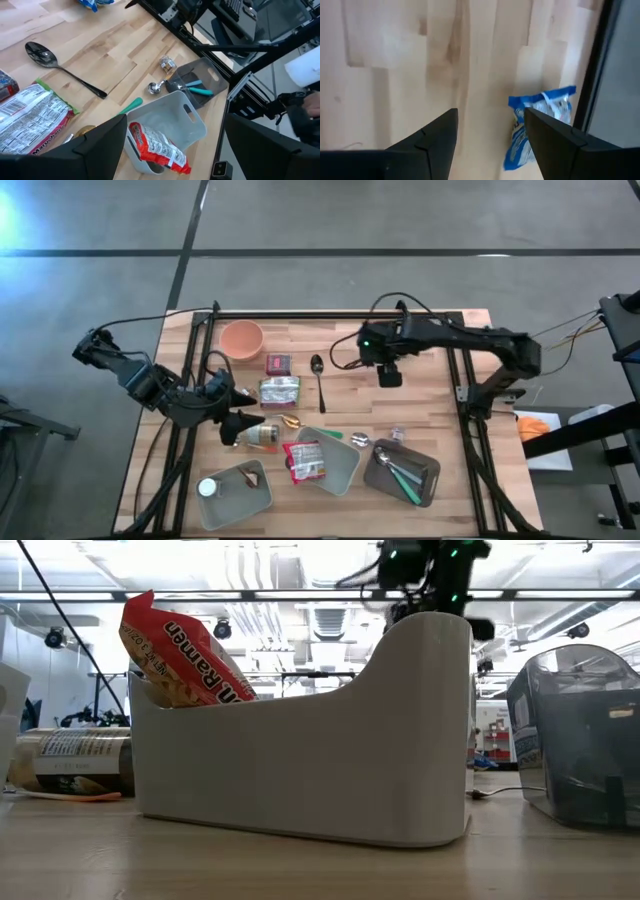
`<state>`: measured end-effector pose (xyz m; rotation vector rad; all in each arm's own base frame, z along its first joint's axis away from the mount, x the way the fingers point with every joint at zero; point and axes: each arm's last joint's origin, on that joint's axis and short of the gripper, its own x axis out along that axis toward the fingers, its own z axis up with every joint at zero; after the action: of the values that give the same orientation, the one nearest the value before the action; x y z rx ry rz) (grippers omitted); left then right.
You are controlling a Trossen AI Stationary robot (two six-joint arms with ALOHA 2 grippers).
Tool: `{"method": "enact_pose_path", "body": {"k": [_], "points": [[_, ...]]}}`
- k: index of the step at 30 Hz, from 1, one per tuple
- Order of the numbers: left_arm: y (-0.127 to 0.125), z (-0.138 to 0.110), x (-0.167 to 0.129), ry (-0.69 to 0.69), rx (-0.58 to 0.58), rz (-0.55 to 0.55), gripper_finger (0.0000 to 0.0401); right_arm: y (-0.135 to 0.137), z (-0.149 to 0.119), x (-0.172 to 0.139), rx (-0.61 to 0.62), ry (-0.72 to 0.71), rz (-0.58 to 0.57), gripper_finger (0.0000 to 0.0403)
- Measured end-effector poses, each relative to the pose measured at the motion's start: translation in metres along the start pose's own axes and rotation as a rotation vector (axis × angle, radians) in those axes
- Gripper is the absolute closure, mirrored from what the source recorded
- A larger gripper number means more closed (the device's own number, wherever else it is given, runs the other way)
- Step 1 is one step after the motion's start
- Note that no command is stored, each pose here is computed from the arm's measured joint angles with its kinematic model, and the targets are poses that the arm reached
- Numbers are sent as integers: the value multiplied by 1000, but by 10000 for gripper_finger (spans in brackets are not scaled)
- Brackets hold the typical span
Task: Pick & Place Food Item
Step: Put the blue noodle pack into the right gray bin
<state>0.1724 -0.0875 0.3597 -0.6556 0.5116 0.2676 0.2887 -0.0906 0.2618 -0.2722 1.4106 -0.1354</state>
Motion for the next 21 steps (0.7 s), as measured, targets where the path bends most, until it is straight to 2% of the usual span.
{"method": "enact_pose_path", "body": {"k": [7, 11, 21], "points": [[0, 0, 0, 0, -5, 2, 61, -22, 10, 35, -84, 64, 16, 177], [1, 1, 0, -2, -7, 4, 61, -31, 11, 49, -138, 106, -37, 177], [1, 2, 1, -7, -10, 10, 61, -32, 9, 67, -300, 144, -37, 177]]}}
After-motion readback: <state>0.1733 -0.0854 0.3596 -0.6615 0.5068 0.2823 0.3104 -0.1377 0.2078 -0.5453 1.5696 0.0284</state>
